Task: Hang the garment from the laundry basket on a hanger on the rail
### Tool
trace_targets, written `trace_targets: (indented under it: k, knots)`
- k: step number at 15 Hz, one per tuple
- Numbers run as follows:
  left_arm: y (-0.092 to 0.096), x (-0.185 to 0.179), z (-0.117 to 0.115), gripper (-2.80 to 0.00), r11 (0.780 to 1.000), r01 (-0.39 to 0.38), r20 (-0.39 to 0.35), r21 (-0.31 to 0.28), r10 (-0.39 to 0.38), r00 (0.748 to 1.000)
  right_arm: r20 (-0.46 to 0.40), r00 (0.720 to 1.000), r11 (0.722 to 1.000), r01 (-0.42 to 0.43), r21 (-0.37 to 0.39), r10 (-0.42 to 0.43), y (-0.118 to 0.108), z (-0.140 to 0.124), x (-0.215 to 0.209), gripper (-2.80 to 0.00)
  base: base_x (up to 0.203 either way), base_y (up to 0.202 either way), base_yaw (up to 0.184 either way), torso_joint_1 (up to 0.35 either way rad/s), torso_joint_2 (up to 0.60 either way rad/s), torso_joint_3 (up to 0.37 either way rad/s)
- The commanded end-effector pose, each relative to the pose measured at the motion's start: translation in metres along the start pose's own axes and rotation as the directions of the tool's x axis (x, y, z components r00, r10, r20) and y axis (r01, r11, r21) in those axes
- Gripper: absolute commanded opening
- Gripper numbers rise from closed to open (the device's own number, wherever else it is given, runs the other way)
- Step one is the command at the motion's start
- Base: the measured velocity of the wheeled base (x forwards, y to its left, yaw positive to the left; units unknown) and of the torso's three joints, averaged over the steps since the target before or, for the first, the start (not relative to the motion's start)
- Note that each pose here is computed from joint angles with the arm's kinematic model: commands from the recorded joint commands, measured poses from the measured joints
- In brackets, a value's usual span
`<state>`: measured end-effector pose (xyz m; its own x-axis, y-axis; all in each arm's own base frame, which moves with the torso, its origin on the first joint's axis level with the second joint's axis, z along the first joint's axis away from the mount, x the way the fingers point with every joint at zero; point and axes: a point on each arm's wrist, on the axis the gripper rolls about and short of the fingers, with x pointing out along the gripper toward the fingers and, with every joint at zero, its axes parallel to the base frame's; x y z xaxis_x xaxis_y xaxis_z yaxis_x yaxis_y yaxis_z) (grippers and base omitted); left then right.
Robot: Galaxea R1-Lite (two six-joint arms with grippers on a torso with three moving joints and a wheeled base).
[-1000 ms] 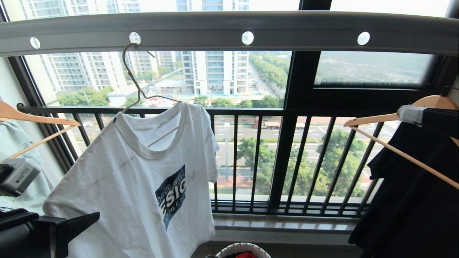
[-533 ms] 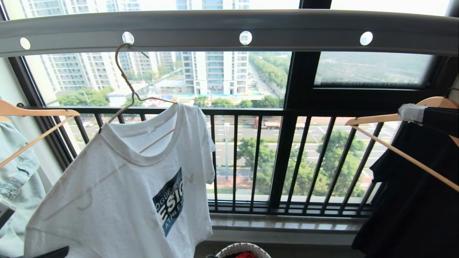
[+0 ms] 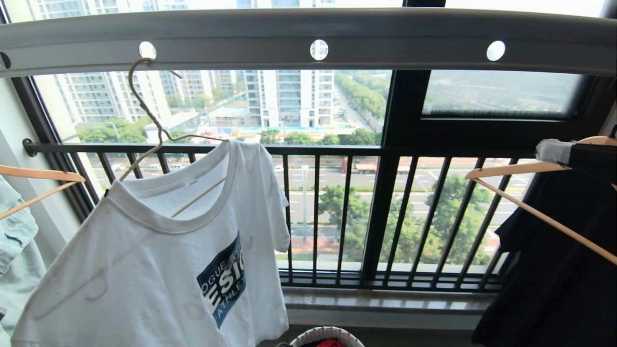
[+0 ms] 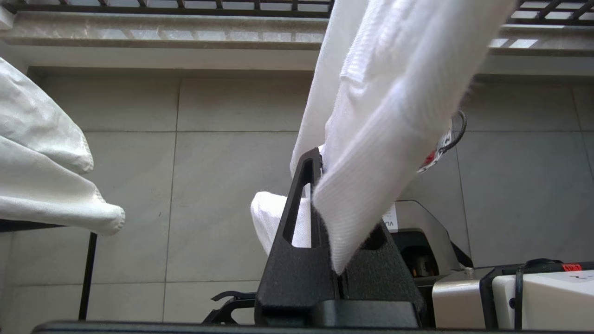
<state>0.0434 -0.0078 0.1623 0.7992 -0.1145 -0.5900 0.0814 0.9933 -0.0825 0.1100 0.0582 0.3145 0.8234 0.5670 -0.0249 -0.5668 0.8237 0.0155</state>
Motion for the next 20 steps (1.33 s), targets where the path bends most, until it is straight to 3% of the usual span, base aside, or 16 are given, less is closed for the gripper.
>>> trace_targets:
  k: [1,5,10,11,16,20]
  knots:
    - [0.002,0.007,-0.013,-2.8,1.0,-0.008,-0.054,-0.007,0.008,0.998,0.002,1.0,1.0,-0.001,0.0,0.001,0.0,0.0,0.0,-2.8,0.0,0.0,0.0,0.0,0.0,0.0]
    - [0.002,0.007,-0.015,-2.8,1.0,-0.011,-0.054,-0.019,0.01,0.999,0.004,1.0,1.0,-0.001,0.0,0.001,0.0,0.0,-0.001,-2.8,0.0,0.0,0.0,0.0,0.0,0.0]
    - [0.001,-0.005,-0.001,-2.8,1.0,-0.016,0.029,-0.023,0.016,0.999,0.013,1.0,1.0,-0.002,-0.001,0.002,0.001,0.002,-0.003,-2.8,0.0,0.0,0.0,0.0,0.0,0.0]
    - [0.001,-0.008,0.0,0.0,1.0,-0.015,0.05,-0.023,0.016,0.999,0.013,1.0,1.0,-0.002,-0.001,0.002,0.001,0.002,-0.003,-2.8,0.0,0.0,0.0,0.0,0.0,0.0]
    - [0.002,-0.023,0.001,0.0,1.0,-0.013,0.085,-0.023,0.015,0.996,0.016,1.0,1.0,-0.002,-0.002,0.002,0.001,0.002,-0.004,-2.8,0.0,0.0,0.0,0.0,0.0,0.0]
    - [0.005,-0.064,-0.006,0.0,1.0,0.0,0.202,-0.025,0.005,0.979,0.023,1.0,1.0,-0.002,-0.003,0.002,0.001,0.003,-0.007,-2.8,0.0,0.0,0.0,0.0,0.0,0.0]
